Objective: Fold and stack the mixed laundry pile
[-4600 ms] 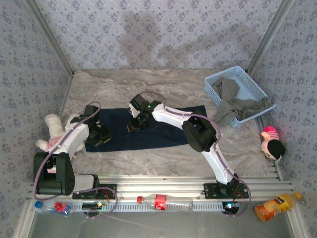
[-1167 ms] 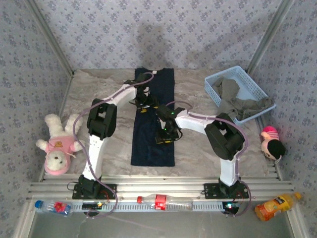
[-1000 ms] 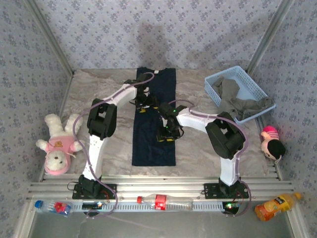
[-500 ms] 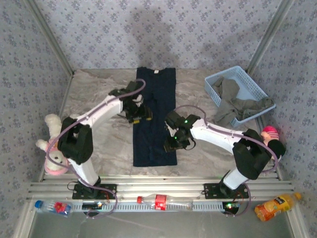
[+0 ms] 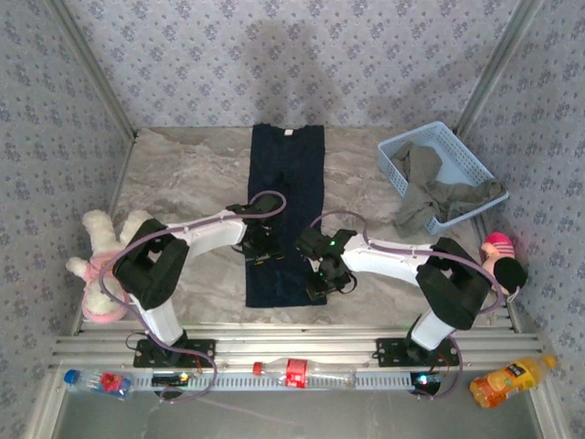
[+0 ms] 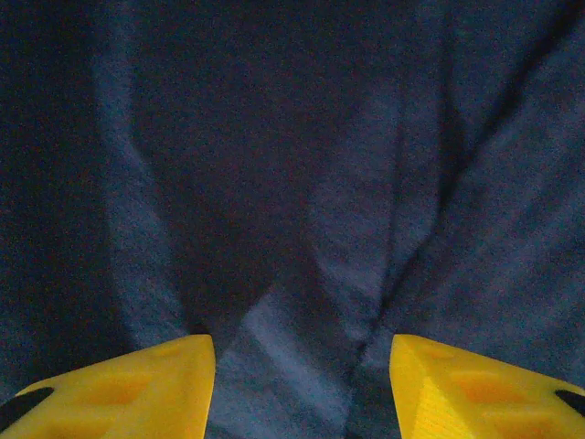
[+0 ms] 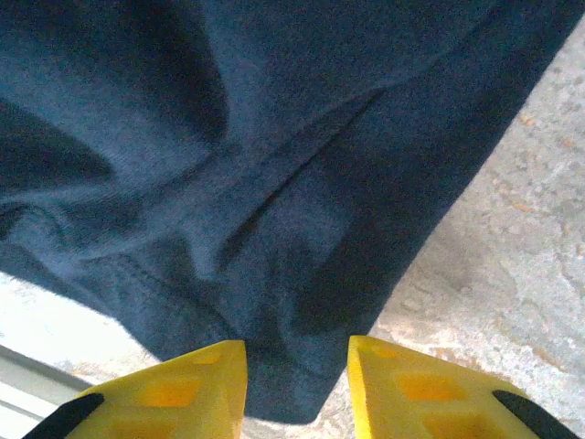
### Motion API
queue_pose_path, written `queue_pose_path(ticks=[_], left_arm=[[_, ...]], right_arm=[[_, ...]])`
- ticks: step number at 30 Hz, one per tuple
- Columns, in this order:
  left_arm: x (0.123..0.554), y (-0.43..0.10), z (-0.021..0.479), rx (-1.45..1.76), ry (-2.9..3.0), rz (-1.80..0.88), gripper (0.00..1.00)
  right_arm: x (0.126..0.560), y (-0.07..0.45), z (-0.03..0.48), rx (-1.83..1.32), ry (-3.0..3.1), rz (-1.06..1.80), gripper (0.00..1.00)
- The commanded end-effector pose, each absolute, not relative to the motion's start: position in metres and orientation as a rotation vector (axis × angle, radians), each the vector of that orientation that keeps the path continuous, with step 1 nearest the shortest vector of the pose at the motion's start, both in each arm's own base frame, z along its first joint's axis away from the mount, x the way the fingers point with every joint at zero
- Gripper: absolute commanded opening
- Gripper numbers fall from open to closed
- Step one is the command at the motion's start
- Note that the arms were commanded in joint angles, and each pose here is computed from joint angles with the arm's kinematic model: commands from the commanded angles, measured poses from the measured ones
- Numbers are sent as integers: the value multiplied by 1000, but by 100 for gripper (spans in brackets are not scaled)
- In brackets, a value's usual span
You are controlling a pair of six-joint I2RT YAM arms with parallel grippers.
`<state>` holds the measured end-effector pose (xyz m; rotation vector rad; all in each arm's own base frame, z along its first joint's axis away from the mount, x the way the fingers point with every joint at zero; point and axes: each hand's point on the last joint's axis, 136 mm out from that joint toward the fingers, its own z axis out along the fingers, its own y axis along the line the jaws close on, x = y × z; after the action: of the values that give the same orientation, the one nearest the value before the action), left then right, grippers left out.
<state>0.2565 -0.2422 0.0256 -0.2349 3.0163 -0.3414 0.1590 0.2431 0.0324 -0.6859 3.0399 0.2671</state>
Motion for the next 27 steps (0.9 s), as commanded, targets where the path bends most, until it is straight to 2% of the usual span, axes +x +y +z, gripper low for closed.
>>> queue_pose_path(ticks=[1,4,8,9,18,23,24,27], left_arm=[[257,-229,11,-291,2999,-231,54],[254,-223,5,-287,3007,-185,54],[250,-218,-4,-272,3030,-141,54],[249,-216,-7,-266,3038,-126,54],[248,-213,-7,-243,3046,-93,54],[252,-219,2,-190,3046,-90,56],[251,-220,4,-179,3047,-89,58],[251,-228,15,-154,3043,-118,69]], right_arm=[[161,242,24,-651,3035,230,32],[162,245,25,-620,3031,251,23],[160,242,23,-598,3040,252,2],[158,240,25,-590,3043,254,0],[118,203,37,-485,3085,367,0],[122,195,35,-388,3119,364,0],[125,194,39,-384,3112,345,5],[141,195,56,-431,3040,293,30]])
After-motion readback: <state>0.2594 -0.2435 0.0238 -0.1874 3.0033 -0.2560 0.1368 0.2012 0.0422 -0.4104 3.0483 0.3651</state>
